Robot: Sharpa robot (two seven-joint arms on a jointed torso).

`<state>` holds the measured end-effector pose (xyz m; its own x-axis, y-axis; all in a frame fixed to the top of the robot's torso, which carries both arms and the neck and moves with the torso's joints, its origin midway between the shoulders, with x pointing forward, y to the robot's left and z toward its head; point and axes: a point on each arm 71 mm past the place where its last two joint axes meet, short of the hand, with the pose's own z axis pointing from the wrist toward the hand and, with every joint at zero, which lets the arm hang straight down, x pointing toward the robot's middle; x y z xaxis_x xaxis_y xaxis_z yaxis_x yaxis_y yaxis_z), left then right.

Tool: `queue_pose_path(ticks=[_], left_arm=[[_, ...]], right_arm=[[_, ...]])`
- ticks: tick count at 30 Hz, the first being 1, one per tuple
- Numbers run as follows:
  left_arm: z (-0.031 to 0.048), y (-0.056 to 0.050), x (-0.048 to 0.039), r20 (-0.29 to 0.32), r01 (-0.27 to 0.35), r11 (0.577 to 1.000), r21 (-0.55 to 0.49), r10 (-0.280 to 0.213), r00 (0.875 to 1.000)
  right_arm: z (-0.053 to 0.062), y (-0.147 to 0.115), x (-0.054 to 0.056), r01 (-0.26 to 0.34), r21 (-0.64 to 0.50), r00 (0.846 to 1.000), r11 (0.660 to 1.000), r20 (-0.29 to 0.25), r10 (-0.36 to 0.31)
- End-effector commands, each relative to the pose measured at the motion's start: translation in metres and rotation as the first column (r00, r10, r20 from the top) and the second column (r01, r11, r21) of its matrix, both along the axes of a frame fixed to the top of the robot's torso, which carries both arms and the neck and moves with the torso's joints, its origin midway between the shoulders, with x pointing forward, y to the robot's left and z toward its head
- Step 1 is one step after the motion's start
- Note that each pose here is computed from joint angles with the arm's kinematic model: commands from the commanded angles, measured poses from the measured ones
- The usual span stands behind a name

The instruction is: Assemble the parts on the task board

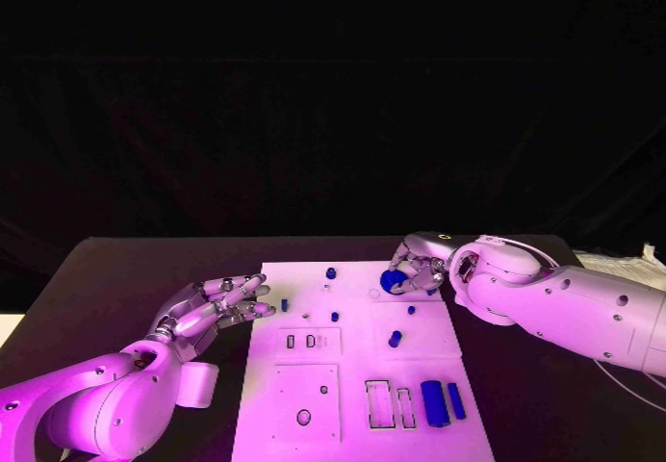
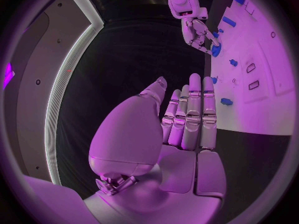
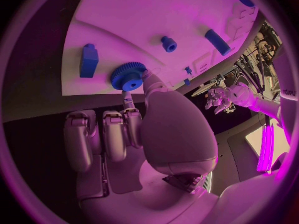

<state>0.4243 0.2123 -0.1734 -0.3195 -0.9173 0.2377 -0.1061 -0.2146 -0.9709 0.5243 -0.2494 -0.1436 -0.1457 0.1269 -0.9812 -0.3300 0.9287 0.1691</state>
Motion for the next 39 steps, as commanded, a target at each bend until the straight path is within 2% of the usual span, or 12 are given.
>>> queue_pose_path(ticks=[1, 13, 22, 31, 35, 39], left_arm=[[0.001, -0.002, -0.0003, 0.003, 0.016, 1.0, -0.01, -0.016, 1.0], [0.0009, -0.001, -0.0003, 0.002, 0.015, 1.0, -0.009, -0.015, 1.0], [0.0008, -0.001, -0.0005, 0.0, 0.015, 1.0, -0.008, -0.015, 1.0], [0.0007, -0.002, -0.0007, -0.002, 0.018, 1.0, -0.008, -0.018, 1.0], [0.0007, -0.002, -0.0007, -0.003, 0.019, 1.0, -0.009, -0.019, 1.0], [0.0007, -0.002, -0.0008, -0.003, 0.02, 1.0, -0.009, -0.02, 1.0]], right_arm=[[-0.003, -0.001, 0.0, -0.006, -0.013, 1.0, 1.0, -0.006, 0.005], [-0.003, 0.0, -0.001, -0.016, -0.011, 1.0, 1.0, -0.013, 0.015], [-0.002, 0.004, -0.001, -0.029, -0.021, 1.0, 0.999, 0.008, 0.029], [0.006, 0.018, -0.008, -0.064, -0.003, 0.993, 0.998, 0.095, 0.064], [0.012, 0.029, -0.014, -0.085, 0.001, 0.986, 0.996, 0.145, 0.084], [0.018, 0.046, -0.021, -0.122, -0.009, 0.971, 0.993, 0.206, 0.121]])
